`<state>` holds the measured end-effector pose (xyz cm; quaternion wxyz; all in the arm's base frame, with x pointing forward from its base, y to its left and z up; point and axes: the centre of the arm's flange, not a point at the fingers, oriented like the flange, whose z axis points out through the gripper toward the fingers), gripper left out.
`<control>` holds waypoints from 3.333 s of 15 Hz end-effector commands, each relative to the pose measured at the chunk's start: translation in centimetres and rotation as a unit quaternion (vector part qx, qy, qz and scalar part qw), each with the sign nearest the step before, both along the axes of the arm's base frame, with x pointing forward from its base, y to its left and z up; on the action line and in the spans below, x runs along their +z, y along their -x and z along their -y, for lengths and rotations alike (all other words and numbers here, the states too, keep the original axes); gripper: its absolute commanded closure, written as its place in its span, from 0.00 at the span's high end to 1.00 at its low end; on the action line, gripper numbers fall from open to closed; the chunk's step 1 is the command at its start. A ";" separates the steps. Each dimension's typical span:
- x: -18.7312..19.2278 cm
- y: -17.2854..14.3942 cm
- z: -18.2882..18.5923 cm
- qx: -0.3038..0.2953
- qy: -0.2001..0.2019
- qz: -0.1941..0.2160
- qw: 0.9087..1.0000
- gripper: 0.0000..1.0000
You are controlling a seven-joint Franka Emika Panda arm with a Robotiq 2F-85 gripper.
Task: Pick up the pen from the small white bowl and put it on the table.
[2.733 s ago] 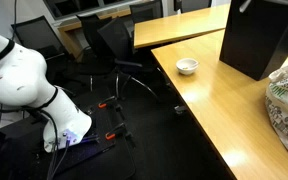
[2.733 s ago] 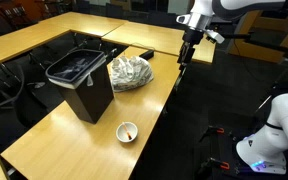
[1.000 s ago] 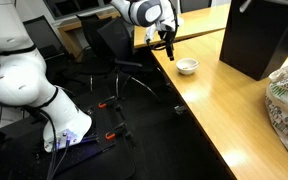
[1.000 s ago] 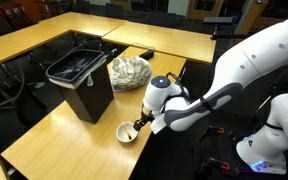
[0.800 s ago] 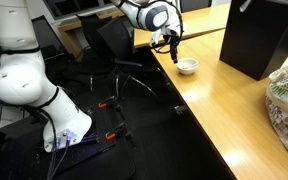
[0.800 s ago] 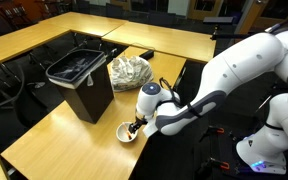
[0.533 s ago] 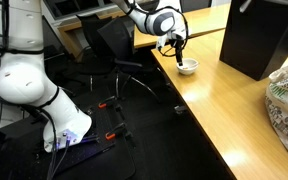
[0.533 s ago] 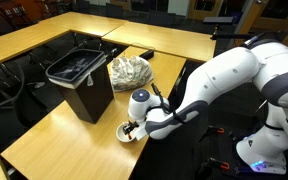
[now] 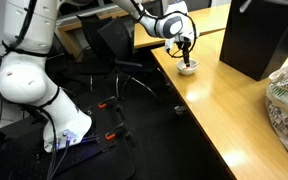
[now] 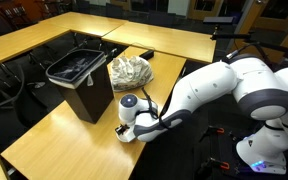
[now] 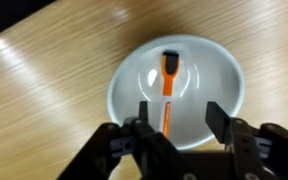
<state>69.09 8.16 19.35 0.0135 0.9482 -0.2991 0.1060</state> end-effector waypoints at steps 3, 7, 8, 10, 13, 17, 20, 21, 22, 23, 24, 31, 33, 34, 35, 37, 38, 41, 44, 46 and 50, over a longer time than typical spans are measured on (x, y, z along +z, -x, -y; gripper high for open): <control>-1.2 -2.4 -0.5 -0.003 0.016 -0.013 1.000 0.19; -1.6 -2.9 -0.1 0.002 0.027 -0.012 1.000 0.05; -1.6 -2.9 0.0 0.002 0.028 -0.012 1.000 0.12; -1.8 -2.8 0.2 0.004 0.031 -0.016 0.999 0.21; -2.7 -2.6 0.5 0.009 0.036 -0.025 0.999 0.40; -3.6 -2.3 0.4 0.010 0.039 -0.028 0.999 0.15; -3.1 -2.2 0.4 0.012 0.041 -0.026 0.999 0.00; -2.8 -2.2 0.4 0.014 0.041 -0.024 0.999 0.00; -2.4 -2.2 0.4 0.016 0.045 -0.022 0.999 0.03; -1.8 -2.1 0.5 0.018 0.046 -0.022 0.999 0.03; -1.2 -2.0 0.6 0.021 0.048 -0.021 0.998 0.03; 4.9 -1.0 4.7 0.080 0.036 -0.029 0.996 0.03; 5.1 0.0 7.1 0.082 0.032 -0.052 0.995 0.03; 4.9 0.6 8.4 0.079 0.026 -0.065 0.994 0.03; 4.3 1.4 9.9 0.068 0.010 -0.083 0.994 0.03; 2.6 2.9 12.0 0.033 -0.020 -0.106 0.994 0.03; 1.7 3.5 12.7 0.015 -0.033 -0.114 0.993 0.03; -0.4 4.7 13.6 -0.033 -0.071 -0.122 0.989 0.03; -1.2 5.1 12.7 -0.050 -0.092 -0.123 0.987 0.03; -1.3 5.2 11.9 -0.060 -0.100 -0.122 0.986 0.09; -1.1 5.7 11.7 -0.089 -0.072 -0.121 0.986 0.51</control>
